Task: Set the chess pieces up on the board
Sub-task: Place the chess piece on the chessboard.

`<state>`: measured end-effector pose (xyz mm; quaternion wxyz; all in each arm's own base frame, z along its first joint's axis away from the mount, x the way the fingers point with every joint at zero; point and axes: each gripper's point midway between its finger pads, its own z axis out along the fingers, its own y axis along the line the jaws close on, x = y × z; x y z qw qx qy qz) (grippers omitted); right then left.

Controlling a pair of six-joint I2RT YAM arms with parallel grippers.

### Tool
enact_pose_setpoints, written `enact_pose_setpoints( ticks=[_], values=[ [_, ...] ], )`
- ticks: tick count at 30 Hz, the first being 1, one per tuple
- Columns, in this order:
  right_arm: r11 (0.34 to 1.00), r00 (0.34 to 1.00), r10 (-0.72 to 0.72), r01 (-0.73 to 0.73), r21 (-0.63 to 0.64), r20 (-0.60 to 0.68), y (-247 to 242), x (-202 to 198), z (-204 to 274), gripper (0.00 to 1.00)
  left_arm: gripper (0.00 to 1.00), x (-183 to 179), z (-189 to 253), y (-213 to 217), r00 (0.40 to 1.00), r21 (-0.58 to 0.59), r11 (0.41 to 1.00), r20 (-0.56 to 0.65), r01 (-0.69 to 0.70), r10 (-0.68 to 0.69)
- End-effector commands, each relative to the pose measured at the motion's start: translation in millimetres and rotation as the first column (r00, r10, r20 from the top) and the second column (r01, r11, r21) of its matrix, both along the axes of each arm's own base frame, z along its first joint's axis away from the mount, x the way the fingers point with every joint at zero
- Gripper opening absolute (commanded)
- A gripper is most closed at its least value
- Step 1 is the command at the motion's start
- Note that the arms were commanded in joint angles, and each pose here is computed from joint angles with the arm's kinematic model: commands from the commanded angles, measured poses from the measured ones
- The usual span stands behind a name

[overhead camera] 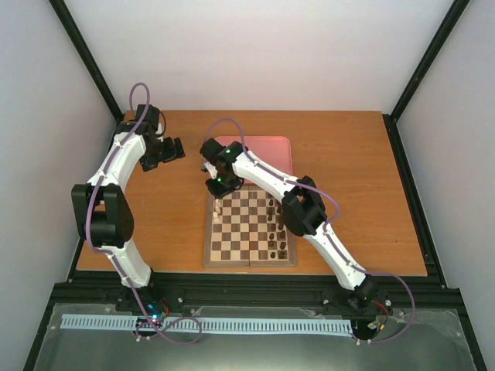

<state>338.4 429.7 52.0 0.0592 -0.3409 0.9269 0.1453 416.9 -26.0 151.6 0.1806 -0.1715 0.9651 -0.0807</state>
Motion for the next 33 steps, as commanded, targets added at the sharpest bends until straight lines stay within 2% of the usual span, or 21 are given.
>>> enact_pose_setpoints(
  ticks=[1,14,26,30,33],
  values=[
    [1.000,1.000,0.024,-0.024,-0.017,-0.014,2,-8,-6,0.19,1.00,1,13,-2,0.999,-0.011,1.000,0.037,0.008,-0.007],
    [1.000,0.998,0.010,-0.009,-0.002,0.054,3,5,13,0.38,1.00,2,17,-2,0.999,-0.014,1.000,0.046,0.008,-0.007],
    [0.997,0.989,-0.037,0.027,0.074,0.140,8,30,49,0.41,1.00,4,21,-2,0.998,-0.013,1.000,0.054,0.009,-0.009],
    [0.992,0.980,-0.063,0.041,0.123,0.189,5,41,77,0.43,1.00,4,20,-2,0.999,-0.011,1.000,0.051,0.008,-0.008],
    [0.981,0.961,-0.142,0.104,0.165,0.236,-10,62,105,0.44,1.00,4,21,-2,0.999,-0.010,1.000,0.052,0.008,-0.008]
  ],
)
